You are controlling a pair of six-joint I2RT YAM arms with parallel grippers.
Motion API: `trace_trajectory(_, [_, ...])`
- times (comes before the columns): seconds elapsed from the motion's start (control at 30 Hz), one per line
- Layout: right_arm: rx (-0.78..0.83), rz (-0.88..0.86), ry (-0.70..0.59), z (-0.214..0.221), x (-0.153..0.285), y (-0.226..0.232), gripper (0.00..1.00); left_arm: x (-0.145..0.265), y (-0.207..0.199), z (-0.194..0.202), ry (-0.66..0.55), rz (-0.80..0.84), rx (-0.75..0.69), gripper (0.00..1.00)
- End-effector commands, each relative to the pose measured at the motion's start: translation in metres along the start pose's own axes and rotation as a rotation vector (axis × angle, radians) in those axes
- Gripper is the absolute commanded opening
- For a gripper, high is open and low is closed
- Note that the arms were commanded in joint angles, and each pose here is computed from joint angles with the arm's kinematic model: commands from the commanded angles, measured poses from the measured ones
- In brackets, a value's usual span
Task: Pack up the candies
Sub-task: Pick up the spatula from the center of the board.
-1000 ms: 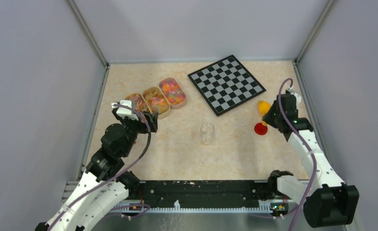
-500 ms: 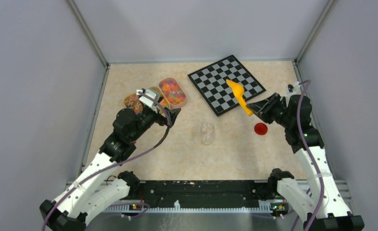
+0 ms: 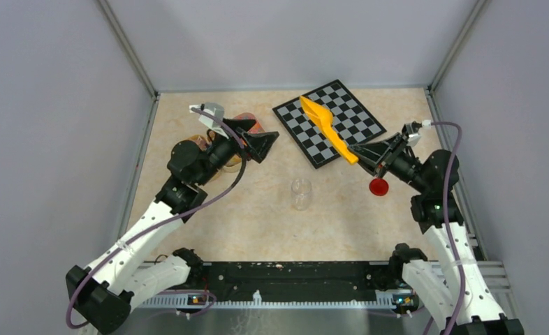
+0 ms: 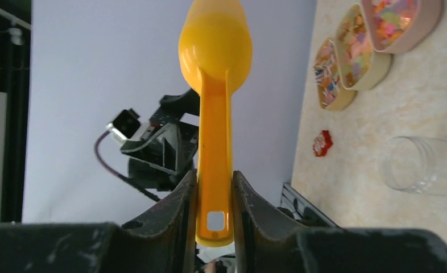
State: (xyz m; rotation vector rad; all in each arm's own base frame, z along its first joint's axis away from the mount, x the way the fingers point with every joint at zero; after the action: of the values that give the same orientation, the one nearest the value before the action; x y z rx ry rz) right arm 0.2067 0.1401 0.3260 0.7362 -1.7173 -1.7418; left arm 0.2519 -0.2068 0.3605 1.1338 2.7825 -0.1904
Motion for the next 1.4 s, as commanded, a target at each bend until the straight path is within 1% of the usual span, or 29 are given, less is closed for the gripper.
trace_trajectory(0.0, [0.007,-0.227,0.053,0.019,0.017,0.053,0.11,-0.001,-0.022,-0.037,-0.154,0.076,0.396,0.99])
trace_trajectory(0.07, [-0.011,-0.246,0.059,0.022,0.020,0.057,0.11,-0.004,-0.025,-0.038,-0.190,0.099,0.523,0.99])
trace_trajectory(0.17, [-0.025,-0.262,0.077,0.025,0.023,0.062,0.11,-0.015,-0.031,-0.042,-0.212,0.163,0.652,0.95])
trace_trajectory(0.3, [-0.023,-0.267,0.087,0.029,0.026,0.064,0.11,-0.039,-0.037,-0.041,-0.150,0.221,0.755,0.93])
trace_trajectory(0.43, [-0.033,-0.262,0.096,0.032,0.027,0.061,0.11,-0.052,-0.043,-0.044,-0.175,0.324,0.814,0.90])
trace_trajectory(0.63, [-0.050,-0.264,0.113,0.036,0.030,0.059,0.11,-0.072,-0.037,-0.022,-0.141,0.318,0.961,0.89])
trace_trajectory(0.7, [-0.055,-0.255,0.115,0.037,0.030,0.058,0.10,-0.076,-0.039,-0.022,-0.158,0.360,0.975,0.87])
trace_trajectory(0.8, [-0.054,-0.255,0.117,0.037,0.030,0.057,0.10,-0.083,-0.043,-0.021,-0.133,0.405,0.985,0.85])
trace_trajectory(1.0, [-0.064,-0.250,0.121,0.036,0.027,0.054,0.10,-0.098,-0.045,-0.015,-0.110,0.415,1.009,0.81])
trace_trajectory(1.1, [-0.064,-0.244,0.123,0.036,0.025,0.051,0.10,-0.102,-0.045,-0.015,-0.111,0.420,1.011,0.77])
trace_trajectory(1.17, [-0.067,-0.238,0.124,0.036,0.024,0.048,0.10,-0.104,-0.047,-0.014,-0.107,0.427,1.011,0.72])
trace_trajectory(1.2, [-0.070,-0.236,0.123,0.035,0.023,0.047,0.10,-0.105,-0.048,-0.013,-0.104,0.432,1.012,0.67])
trace_trajectory(1.23, [-0.073,-0.234,0.122,0.035,0.023,0.045,0.10,-0.105,-0.048,-0.012,-0.102,0.432,1.016,0.61])
trace_trajectory(1.27, [-0.073,-0.232,0.122,0.034,0.022,0.043,0.10,-0.105,-0.048,-0.011,-0.101,0.432,1.020,0.52])
trace_trajectory(1.3, [-0.067,-0.231,0.119,0.034,0.021,0.042,0.10,-0.104,-0.048,-0.011,-0.104,0.431,1.028,0.40])
trace_trajectory(1.37, [-0.047,-0.220,0.106,0.032,0.019,0.039,0.13,-0.100,-0.047,-0.009,-0.113,0.424,1.042,0.21])
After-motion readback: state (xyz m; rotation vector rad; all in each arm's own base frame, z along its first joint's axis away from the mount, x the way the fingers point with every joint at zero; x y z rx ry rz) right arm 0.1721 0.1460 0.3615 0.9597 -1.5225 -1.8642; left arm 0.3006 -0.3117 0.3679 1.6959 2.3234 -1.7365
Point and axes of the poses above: each gripper's point midway between its finger pads, its own x axis back along the fingers, its own y axis along the line the jaws close on, z = x × y, the point moved 4 cm from there along x, back along the fingers, and after that the axes turned 11 degrees about -x, right-handed, at the moved point
